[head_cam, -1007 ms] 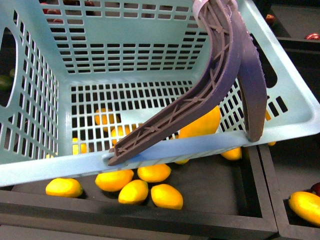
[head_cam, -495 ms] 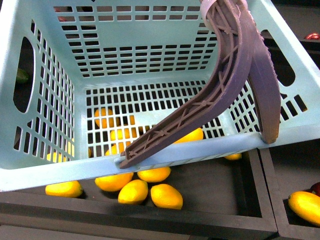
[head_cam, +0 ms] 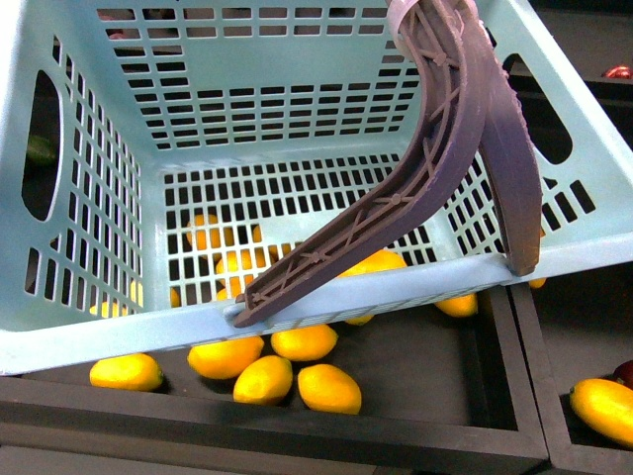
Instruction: Pick mango and avocado into basket
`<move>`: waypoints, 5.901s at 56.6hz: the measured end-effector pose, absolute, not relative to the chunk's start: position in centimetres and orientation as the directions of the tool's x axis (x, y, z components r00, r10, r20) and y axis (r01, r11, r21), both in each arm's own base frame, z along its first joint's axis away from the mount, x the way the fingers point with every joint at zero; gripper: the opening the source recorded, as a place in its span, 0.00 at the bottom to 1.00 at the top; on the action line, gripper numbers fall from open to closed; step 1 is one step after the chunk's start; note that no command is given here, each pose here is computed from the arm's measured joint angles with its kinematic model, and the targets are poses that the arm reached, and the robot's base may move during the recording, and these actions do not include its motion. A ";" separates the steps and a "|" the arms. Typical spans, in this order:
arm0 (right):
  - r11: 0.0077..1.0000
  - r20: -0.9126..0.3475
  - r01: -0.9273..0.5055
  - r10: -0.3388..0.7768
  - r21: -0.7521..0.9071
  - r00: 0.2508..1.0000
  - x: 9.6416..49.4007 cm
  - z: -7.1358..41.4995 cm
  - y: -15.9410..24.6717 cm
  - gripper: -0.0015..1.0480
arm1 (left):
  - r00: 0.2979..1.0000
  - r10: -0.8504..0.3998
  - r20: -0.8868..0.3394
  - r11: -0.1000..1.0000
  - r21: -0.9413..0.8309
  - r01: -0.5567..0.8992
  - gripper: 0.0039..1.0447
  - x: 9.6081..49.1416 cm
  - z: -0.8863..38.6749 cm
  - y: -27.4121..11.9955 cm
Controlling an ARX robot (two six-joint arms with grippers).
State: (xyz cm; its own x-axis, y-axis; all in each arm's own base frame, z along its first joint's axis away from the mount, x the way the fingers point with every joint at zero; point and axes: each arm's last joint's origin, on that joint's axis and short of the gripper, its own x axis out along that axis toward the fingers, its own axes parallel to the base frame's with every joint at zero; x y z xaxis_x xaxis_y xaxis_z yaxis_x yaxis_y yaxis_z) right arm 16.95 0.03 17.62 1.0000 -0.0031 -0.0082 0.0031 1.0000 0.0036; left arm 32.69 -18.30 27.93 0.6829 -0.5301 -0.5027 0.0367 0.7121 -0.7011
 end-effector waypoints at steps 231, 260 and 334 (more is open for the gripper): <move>1.000 0.004 -0.002 0.002 0.001 1.000 9.7 16.6 0.0 0.93 | 0.684 -0.529 -0.503 0.714 -0.699 0.039 0.06 32.6 27.9 -18.4; 1.000 -0.001 -0.002 0.002 0.001 1.000 9.8 16.5 0.0 0.93 | 0.686 -0.527 -0.501 0.715 -0.698 0.040 0.06 32.7 28.0 -18.3; 0.983 -0.194 0.172 -0.157 0.063 0.968 9.8 16.7 -0.1 0.93 | 0.694 -0.516 -0.502 0.719 -0.694 0.034 0.06 32.9 28.0 -18.0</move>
